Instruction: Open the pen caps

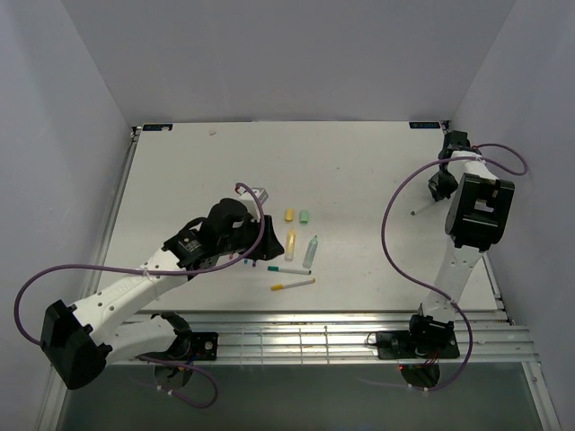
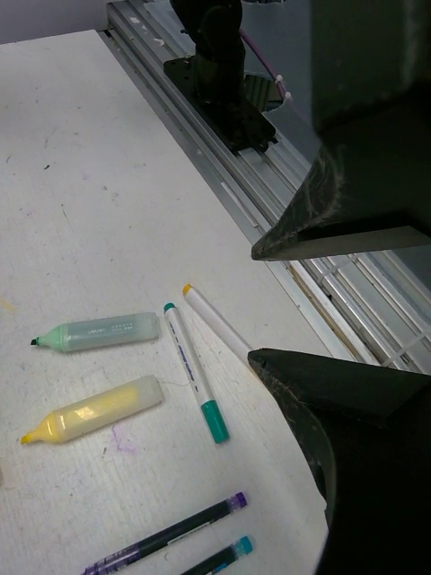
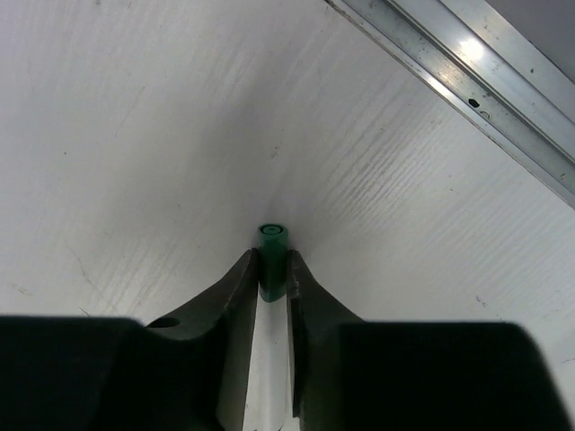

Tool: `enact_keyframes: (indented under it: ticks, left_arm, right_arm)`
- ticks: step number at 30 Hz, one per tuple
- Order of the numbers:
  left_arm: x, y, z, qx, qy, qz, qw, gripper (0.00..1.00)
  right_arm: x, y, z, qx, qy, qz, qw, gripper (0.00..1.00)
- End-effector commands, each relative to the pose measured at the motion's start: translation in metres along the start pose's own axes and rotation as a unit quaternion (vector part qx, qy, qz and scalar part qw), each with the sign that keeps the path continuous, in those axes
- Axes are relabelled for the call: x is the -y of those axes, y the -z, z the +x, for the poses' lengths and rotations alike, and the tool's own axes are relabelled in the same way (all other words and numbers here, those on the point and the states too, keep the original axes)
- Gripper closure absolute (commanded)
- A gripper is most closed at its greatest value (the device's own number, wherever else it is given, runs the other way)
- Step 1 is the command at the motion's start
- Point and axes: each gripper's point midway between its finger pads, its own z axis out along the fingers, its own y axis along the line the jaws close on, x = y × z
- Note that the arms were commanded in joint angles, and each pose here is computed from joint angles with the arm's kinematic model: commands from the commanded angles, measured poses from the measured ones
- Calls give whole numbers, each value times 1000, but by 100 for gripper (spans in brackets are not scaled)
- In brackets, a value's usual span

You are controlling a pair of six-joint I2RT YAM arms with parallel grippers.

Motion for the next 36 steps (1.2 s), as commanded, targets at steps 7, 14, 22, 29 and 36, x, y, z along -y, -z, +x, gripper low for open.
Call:
enact_keyframes:
  ticks: [7, 14, 22, 29, 36]
  left_arm:
    - [18, 16, -29, 21, -11, 7, 1000, 41]
    - [49, -4, -31, -34, -9, 73, 997, 35]
    - [74, -36, -30, -106, 4, 139, 985, 34]
    - [92, -48, -46, -117, 20, 173, 978, 33]
    - [108, -52, -52, -124, 48, 210, 969, 33]
  right_arm:
    - [-32, 36, 41, -45, 80, -40, 995, 92]
    - [-114, 177, 90, -25, 170, -206, 963, 92]
    - [-117, 290, 182, -94, 260, -357, 892, 92]
    - [-97, 329, 227, -100, 272, -408, 866, 92]
    - [-86, 337, 259, -102, 292, -405, 861, 92]
